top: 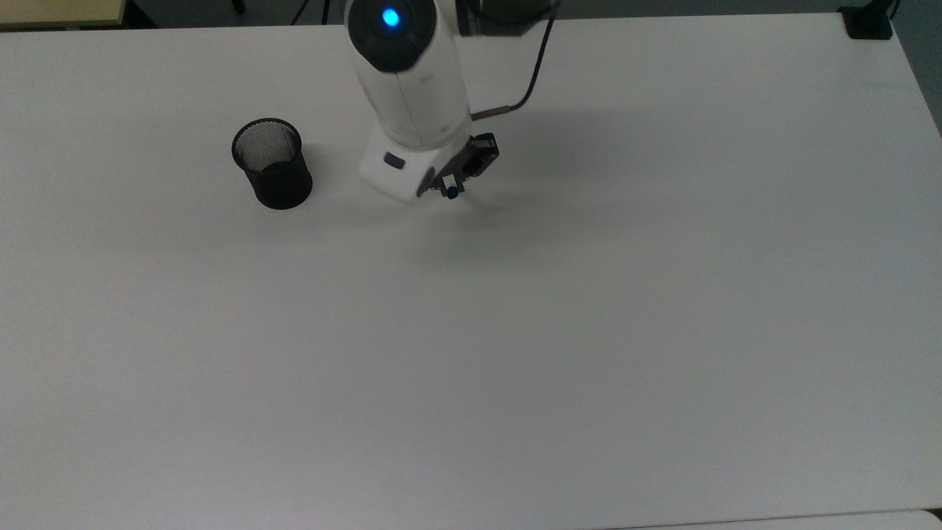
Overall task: Remove the marker
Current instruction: 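Lift the marker out of the cup and lower it beside the cup, then open the gripper to release the marker and raise the gripper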
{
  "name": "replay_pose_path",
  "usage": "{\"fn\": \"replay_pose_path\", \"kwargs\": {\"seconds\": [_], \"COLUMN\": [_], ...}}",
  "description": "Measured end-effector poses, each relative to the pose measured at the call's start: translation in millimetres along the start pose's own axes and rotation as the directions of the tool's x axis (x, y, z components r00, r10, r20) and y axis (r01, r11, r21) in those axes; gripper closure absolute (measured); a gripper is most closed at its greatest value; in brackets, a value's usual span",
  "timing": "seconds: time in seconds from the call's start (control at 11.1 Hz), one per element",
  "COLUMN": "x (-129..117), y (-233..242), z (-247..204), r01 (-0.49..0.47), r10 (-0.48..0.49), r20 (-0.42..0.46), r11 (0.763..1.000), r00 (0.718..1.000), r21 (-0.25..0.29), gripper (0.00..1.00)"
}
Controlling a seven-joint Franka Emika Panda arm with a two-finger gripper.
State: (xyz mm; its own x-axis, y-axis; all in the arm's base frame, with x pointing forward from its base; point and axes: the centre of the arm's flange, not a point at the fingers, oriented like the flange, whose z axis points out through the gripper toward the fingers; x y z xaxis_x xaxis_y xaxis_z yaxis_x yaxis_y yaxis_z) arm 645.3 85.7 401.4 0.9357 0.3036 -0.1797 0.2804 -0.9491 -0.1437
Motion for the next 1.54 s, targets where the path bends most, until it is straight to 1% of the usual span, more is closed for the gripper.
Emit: {"fn": "replay_pose_path", "kwargs": {"seconds": [0.18,0.45,0.63,0.72,0.81,0.9,1.0,1.09,1.18,1.27,1.36,1.45,1.54], "x": [12,19,22,23,24,21,13,-1,-20,-45,-72,-98,-117], "y": [-21,-24,-27,-28,-27,-24,-18,-6,11,30,48,62,70], "z": [38,72,86,81,64,39,6,-31,-72,-112,-145,-169,-182], "r01": [0.035,0.042,0.050,0.062,0.066,0.045,-0.013,-0.089,-0.167,-0.236,-0.285,-0.318,-0.338], "r10": [-0.035,-0.040,-0.047,-0.055,-0.056,-0.035,0.019,0.086,0.154,0.214,0.258,0.288,0.305], "r20": [0.076,0.134,0.157,0.153,0.131,0.093,0.039,-0.026,-0.099,-0.165,-0.210,-0.241,-0.260], "r11": [0.999,0.999,0.999,0.997,0.995,0.993,0.990,0.985,0.976,0.964,0.952,0.943,0.936], "r00": [0.996,0.990,0.986,0.987,0.990,0.995,0.999,0.996,0.983,0.963,0.943,0.927,0.916], "r21": [-0.010,-0.011,-0.016,-0.041,-0.071,-0.105,-0.139,-0.150,-0.142,-0.126,-0.110,-0.096,-0.093], "gripper": [0.83,0.83,0.74,0.70,0.57,0.41,0.26,0.13,0.00,0.00,0.00,0.00,0.00]}}
